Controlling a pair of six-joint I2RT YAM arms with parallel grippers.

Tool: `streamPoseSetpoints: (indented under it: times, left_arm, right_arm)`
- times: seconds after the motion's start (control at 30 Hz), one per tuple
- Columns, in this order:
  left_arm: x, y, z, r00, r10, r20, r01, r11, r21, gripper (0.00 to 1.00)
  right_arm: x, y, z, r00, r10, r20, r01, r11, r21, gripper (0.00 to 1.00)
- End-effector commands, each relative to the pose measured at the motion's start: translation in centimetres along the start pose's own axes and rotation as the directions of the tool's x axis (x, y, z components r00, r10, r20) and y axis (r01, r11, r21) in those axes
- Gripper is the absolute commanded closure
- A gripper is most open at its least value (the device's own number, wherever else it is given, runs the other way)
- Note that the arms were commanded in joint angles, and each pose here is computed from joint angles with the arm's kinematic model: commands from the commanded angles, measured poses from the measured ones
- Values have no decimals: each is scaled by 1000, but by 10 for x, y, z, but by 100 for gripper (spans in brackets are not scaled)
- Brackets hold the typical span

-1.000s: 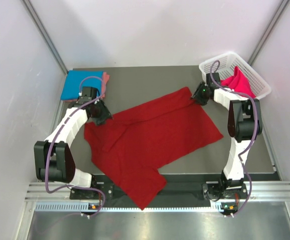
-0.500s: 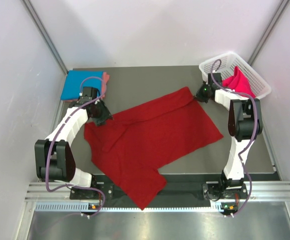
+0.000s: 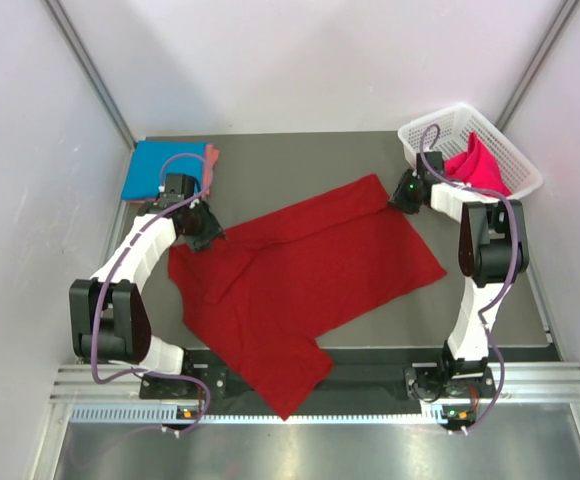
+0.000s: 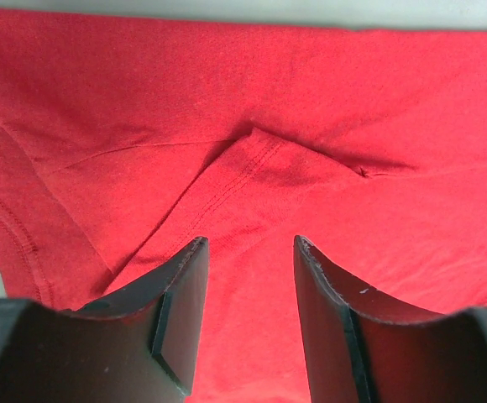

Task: Fold and stack the t-shirts
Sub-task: Fold the tshirt

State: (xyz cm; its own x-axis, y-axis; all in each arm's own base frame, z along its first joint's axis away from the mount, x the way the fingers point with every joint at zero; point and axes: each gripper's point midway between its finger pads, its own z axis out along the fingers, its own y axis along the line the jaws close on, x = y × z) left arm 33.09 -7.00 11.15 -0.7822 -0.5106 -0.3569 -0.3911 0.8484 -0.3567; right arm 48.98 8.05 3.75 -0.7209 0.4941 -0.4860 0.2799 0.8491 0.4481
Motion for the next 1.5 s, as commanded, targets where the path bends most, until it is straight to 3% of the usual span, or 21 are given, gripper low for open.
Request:
streamPoseSetpoints:
  times: [0.0,0.2,0.33,0.5,0.57,0.6,0.83,0.97,1.17,1.27,1.47]
  left_arm:
    - [-5,-4,-6,1000,13,18,-13,1000,13,50]
    - [-4,-2,-11,999,12,30,-12,1000,9,50]
    - [0,2,-10,1000,10,25,-10,1000,0,51]
    - [2,1,-7,1000,4,20,-4,1000,7,51]
    - [1,-1,-4,1000,13,10,-13,1000,20,58]
    - [2,-6,-3,1000,21,-2,-21,999,40,58]
    - [1,-20,22,994,102,-44,-97,990,98,51]
    - [4,-17,36,987,124,-102,-115,989,90,53]
    - [3,-12,39,980,178,-92,-171,982,85,52]
    - [0,-11,45,974,212,-80,-204,975,90,47]
    - [-13,-9,69,968,237,-83,-229,968,102,51]
  right_arm:
    - [-13,-8,-11,1000,-18,1,17,997,81,61]
    - [-46,13,-37,987,-136,80,129,987,93,60]
    - [-46,41,-46,973,-207,103,202,978,50,65]
    - [-27,50,-27,983,-181,40,182,983,-11,89]
    - [-19,42,-16,986,-168,12,168,986,1,100]
    - [-16,37,-13,987,-162,5,162,987,8,100]
    - [-8,31,1,982,-181,-49,181,983,-6,96]
    - [-17,48,-15,969,-245,-21,245,969,-13,77]
    - [-25,77,-62,944,-327,34,328,944,-20,62]
    - [-19,93,-80,933,-360,33,361,931,-50,61]
    - [0,113,-107,922,-385,43,388,913,-125,61]
